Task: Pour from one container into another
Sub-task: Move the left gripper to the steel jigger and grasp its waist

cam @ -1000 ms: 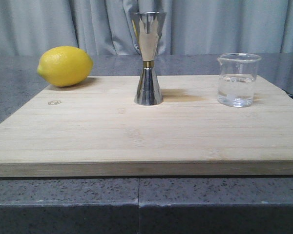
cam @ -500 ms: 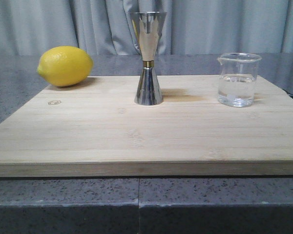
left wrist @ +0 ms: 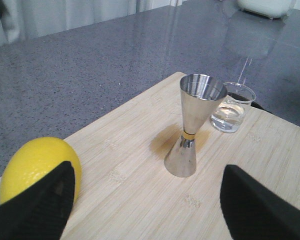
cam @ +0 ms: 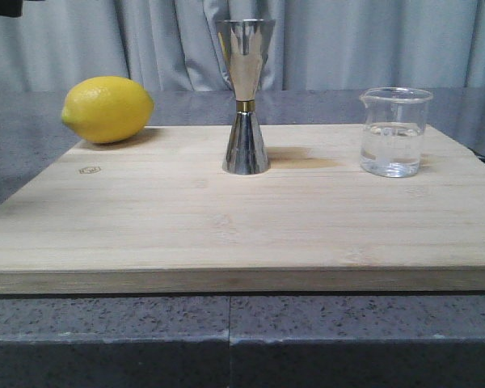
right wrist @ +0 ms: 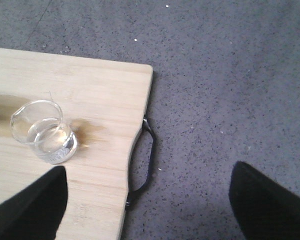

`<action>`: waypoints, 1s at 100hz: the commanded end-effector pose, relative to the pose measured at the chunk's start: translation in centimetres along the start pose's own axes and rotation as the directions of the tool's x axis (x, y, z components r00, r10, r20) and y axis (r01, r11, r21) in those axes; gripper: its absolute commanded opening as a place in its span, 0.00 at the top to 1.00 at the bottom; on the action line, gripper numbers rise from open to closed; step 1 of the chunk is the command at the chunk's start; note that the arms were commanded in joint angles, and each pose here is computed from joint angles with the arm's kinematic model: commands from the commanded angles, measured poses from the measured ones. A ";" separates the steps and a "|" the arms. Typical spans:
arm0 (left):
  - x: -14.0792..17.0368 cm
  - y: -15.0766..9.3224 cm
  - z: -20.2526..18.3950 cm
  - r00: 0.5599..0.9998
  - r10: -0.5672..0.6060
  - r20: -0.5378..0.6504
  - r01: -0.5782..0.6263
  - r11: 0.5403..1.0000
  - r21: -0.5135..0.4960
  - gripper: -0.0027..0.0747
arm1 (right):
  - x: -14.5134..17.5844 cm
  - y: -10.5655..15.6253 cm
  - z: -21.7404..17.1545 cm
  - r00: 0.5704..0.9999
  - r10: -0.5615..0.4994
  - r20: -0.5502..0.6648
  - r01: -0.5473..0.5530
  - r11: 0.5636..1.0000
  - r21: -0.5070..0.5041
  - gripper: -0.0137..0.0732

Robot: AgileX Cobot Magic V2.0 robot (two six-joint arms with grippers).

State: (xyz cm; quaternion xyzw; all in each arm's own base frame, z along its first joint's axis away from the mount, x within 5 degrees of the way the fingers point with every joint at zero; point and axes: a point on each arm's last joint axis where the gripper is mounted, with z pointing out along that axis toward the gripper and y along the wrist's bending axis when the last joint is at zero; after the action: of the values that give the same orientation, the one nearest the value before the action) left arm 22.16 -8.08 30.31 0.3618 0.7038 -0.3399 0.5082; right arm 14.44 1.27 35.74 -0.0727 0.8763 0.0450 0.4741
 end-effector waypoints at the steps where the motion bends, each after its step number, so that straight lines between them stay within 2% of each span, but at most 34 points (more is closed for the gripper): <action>1: -1.2 -0.4 1.1 0.995 0.029 0.098 -0.036 0.997 0.065 0.26 | -1.6 -0.1 -0.6 0.994 -0.007 0.107 0.005 1.000 0.016 0.16; 28: 0.4 -0.6 6.4 0.987 0.020 0.158 -0.046 0.985 0.164 0.26 | -1.6 -0.1 -0.6 0.994 -0.005 0.107 0.004 1.000 0.014 0.16; 42: 1.3 -0.9 8.8 0.990 0.049 0.132 -0.078 0.972 0.222 0.26 | -1.6 -0.1 -0.6 0.994 -0.005 0.107 0.004 1.000 0.014 0.16; 87: 1.1 -0.6 15.4 0.991 0.057 0.125 -0.098 0.932 0.349 0.26 | -1.6 -0.1 -0.6 0.994 -0.005 0.107 0.004 1.000 0.014 0.16; 100: 1.2 -0.7 16.2 0.991 0.057 0.121 -0.098 0.927 0.362 0.26 | -1.6 -0.1 -0.6 0.994 -0.005 0.107 0.004 1.000 0.014 0.16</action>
State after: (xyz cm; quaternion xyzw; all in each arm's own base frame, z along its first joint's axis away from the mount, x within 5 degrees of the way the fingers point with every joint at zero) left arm 29.12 -21.23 22.32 0.4753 0.6255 -0.4282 0.4466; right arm 14.47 1.28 35.79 -0.0725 0.8748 0.0451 0.4770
